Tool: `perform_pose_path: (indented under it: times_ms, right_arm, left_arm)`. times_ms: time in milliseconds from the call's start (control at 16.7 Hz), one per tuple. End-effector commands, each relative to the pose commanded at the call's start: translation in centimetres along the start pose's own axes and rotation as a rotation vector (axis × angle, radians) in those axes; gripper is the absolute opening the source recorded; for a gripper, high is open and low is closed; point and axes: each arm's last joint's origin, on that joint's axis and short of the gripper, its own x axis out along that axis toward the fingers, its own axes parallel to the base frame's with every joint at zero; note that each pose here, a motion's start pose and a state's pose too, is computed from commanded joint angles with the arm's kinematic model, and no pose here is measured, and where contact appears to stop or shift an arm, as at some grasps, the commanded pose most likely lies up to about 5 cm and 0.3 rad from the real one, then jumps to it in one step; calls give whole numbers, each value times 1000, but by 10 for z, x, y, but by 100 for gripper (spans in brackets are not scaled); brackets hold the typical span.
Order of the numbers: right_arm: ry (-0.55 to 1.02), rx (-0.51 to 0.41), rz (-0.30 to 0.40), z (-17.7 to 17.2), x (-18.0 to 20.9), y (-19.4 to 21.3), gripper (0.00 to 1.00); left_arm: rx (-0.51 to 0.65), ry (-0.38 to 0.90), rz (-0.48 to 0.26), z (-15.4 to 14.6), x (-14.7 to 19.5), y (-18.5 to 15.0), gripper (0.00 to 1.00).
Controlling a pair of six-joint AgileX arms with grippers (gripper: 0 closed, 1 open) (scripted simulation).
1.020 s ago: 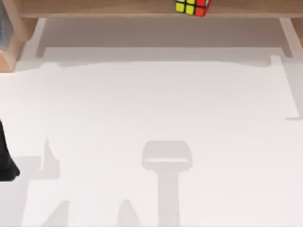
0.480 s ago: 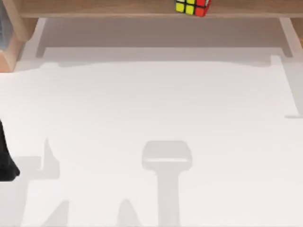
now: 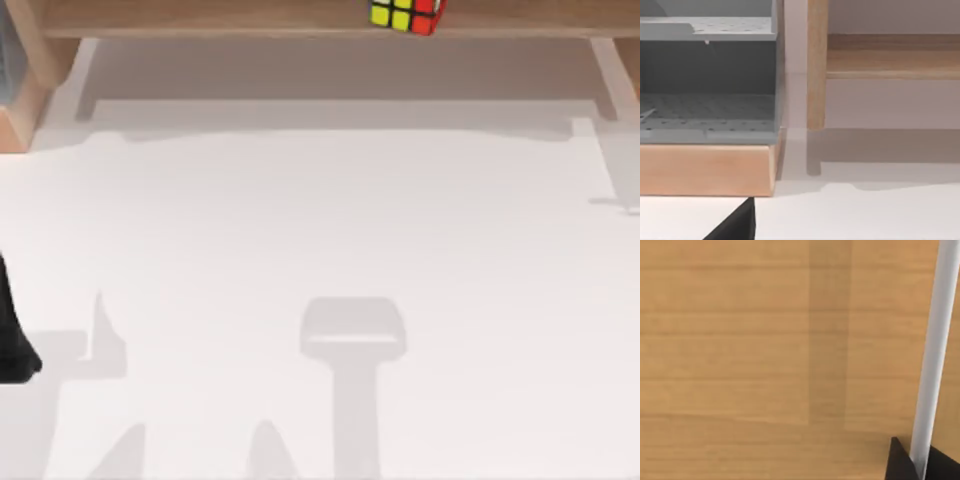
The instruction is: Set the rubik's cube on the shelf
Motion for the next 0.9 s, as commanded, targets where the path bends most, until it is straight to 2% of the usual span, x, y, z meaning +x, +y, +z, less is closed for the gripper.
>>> perform_pose_path:
  times_ms: [300, 660, 900]
  right_arm:
    - [2, 7, 0, -1, 3, 0, 0]
    - [4, 1, -4, -2, 53, -1, 0]
    - [4, 3, 2, -1, 62, 0, 0]
  left_arm:
    - [0, 0, 0, 0, 0, 0, 100]
    - [0, 0, 0, 0, 0, 0, 100]
    - [0, 0, 0, 0, 0, 0, 100]
